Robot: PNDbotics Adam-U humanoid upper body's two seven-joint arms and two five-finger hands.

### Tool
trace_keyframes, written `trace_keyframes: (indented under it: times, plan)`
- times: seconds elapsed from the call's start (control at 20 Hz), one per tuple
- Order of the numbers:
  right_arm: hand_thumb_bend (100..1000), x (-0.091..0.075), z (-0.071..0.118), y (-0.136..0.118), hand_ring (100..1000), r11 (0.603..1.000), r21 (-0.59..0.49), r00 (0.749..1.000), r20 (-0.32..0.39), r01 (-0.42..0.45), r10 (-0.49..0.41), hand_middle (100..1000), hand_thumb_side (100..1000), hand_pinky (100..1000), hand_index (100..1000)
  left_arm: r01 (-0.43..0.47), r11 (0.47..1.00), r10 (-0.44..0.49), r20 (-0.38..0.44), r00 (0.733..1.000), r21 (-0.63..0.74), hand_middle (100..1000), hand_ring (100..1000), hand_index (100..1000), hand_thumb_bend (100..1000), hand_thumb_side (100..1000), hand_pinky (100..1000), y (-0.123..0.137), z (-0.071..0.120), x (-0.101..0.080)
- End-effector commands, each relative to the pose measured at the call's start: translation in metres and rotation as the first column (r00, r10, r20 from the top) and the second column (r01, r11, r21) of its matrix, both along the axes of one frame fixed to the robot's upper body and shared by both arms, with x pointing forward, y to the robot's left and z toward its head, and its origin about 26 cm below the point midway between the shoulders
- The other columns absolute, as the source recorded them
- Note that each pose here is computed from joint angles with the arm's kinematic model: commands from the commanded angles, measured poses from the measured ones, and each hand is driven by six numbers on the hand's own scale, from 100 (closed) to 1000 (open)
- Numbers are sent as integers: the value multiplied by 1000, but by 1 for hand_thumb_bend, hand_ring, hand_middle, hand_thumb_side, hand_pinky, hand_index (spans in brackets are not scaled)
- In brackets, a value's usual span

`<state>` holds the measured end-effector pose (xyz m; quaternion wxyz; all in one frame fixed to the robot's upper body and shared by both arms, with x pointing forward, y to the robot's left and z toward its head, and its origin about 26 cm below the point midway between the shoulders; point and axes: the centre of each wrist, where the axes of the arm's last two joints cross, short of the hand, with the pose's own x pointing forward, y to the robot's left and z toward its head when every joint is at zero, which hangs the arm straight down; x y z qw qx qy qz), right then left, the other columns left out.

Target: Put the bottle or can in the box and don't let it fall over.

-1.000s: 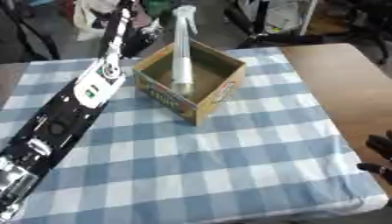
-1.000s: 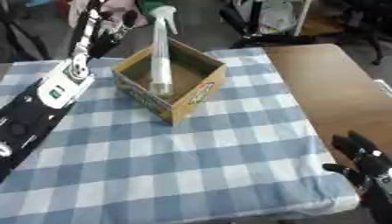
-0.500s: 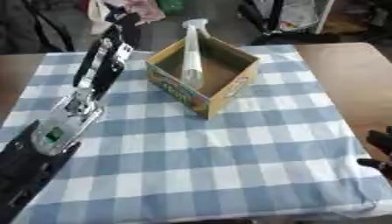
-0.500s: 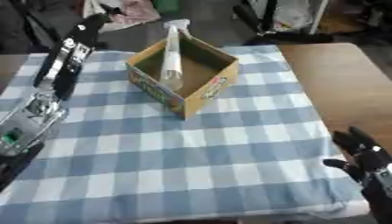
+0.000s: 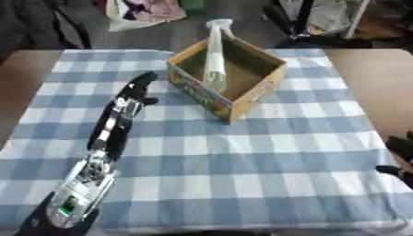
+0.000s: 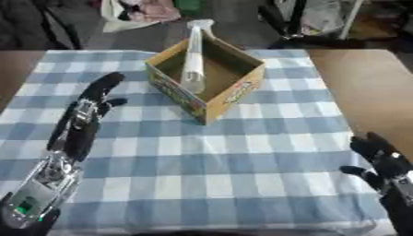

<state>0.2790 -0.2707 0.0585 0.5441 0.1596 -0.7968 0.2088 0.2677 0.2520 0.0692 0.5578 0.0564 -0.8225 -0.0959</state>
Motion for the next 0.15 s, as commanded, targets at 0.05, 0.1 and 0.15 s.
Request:
trace_keyframes:
  times: [0.05, 0.1, 0.15]
  plan:
    - [100, 0, 5, -4, 1000, 1000, -12, 1000, 16, 4, -4, 913, 795, 774, 1000, 16, 1000, -16, 1, 1000, -23, 864, 1000, 916, 346, 980, 820, -10, -6, 3]
    - [100, 0, 4, -4, 1000, 1000, -12, 1000, 15, 3, -3, 913, 796, 774, 1000, 20, 999, -20, -4, 1000, -25, 863, 1000, 915, 342, 982, 820, -11, -9, 3]
    - [100, -1, 4, -4, 1000, 1000, -12, 1000, 14, 4, -4, 913, 797, 774, 1000, 22, 999, -22, -6, 1000, -25, 861, 1000, 914, 339, 981, 819, -11, -10, 3]
